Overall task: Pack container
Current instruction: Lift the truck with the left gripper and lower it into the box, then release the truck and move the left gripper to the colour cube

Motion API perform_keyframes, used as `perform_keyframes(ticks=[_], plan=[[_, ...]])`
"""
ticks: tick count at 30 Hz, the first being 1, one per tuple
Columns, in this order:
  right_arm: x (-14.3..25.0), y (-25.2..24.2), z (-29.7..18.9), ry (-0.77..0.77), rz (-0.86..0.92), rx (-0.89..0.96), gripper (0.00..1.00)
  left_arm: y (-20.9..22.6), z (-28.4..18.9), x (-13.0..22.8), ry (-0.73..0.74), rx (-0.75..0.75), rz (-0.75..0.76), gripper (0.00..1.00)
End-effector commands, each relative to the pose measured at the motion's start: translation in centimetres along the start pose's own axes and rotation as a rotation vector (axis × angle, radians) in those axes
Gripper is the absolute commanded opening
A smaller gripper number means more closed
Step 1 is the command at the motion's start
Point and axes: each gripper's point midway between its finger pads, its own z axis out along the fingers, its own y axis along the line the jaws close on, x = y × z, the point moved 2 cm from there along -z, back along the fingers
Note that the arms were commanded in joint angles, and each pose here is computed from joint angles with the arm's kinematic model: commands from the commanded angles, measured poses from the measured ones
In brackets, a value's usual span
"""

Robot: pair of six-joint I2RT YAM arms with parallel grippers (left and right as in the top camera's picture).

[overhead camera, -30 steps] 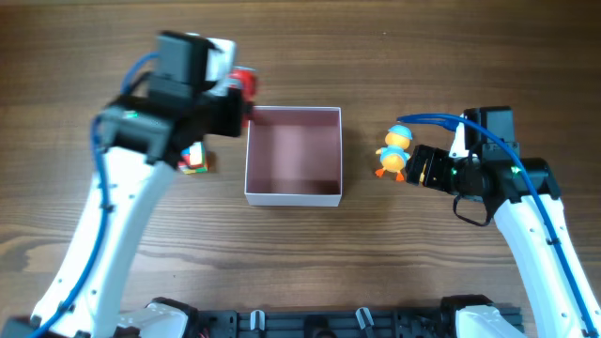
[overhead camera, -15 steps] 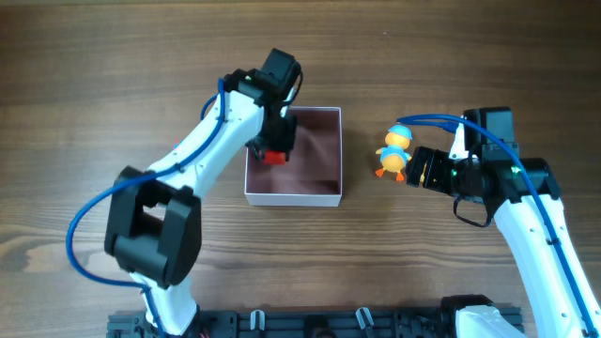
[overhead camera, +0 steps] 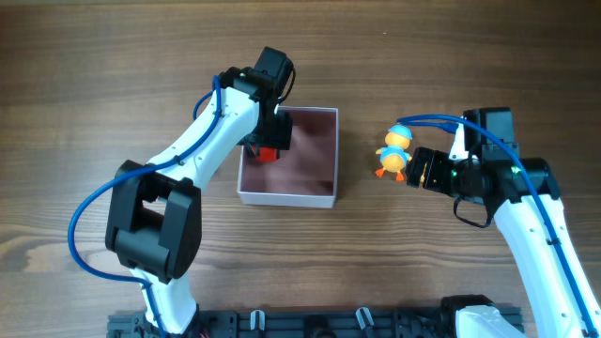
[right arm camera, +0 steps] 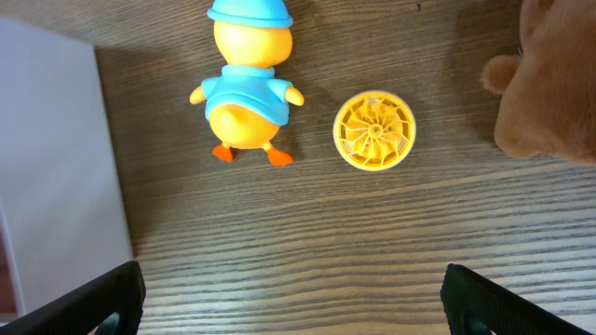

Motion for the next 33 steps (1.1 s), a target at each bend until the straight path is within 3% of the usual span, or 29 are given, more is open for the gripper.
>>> perform_keyframes(ticks=[1, 3, 10, 14, 17, 20, 23, 25, 27, 33], plan=[[-0.4, 0.0, -0.2, -0.013, -0.018, 0.013, 1.0, 0.2, 0.0, -0.3, -0.004, -0.005, -0.007, 0.92], [-0.4, 0.0, -0.2, -0.013, -0.018, 0.014, 1.0, 0.0, 0.0, -0.2, -0.003, -0.001, -0.002, 0.99], [-0.4, 0.0, -0.2, -0.012, -0.018, 0.014, 1.0, -1.5, -0.8, -0.1, -0.028, 0.011, 0.046, 1.0], [-0.3, -0.2, -0.1, -0.009, -0.018, 0.023, 1.0, -2.1, -5.2, -1.0, -0.139, 0.043, 0.053, 1.0], [-0.4, -0.7, -0.1, -0.016, -0.018, 0.056, 1.0, 0.5, -10.6, -1.9, -0.287, -0.051, 0.017, 1.0], [-0.4, -0.7, -0.1, -0.016, -0.018, 0.058, 1.0, 6.1, -18.2, -2.0, -0.497, -0.164, -0.108, 1.0], [-0.4, -0.7, -0.1, -0.018, -0.017, 0.058, 1.0, 11.6, -21.6, 0.1, -0.563, -0.129, -0.487, 1.0], [-0.4, -0.7, -0.1, -0.019, -0.018, 0.057, 1.0, 14.3, -21.3, 1.4, -0.507, -0.14, -0.555, 1.0], [-0.4, -0.7, -0.1, -0.019, -0.017, 0.057, 1.0, 16.6, -18.6, 2.5, -0.387, -0.205, -0.467, 1.0], [-0.5, -0.7, -0.1, -0.022, -0.018, 0.056, 1.0, 15.9, -7.4, 3.8, -0.093, -0.105, -0.368, 1.0]])
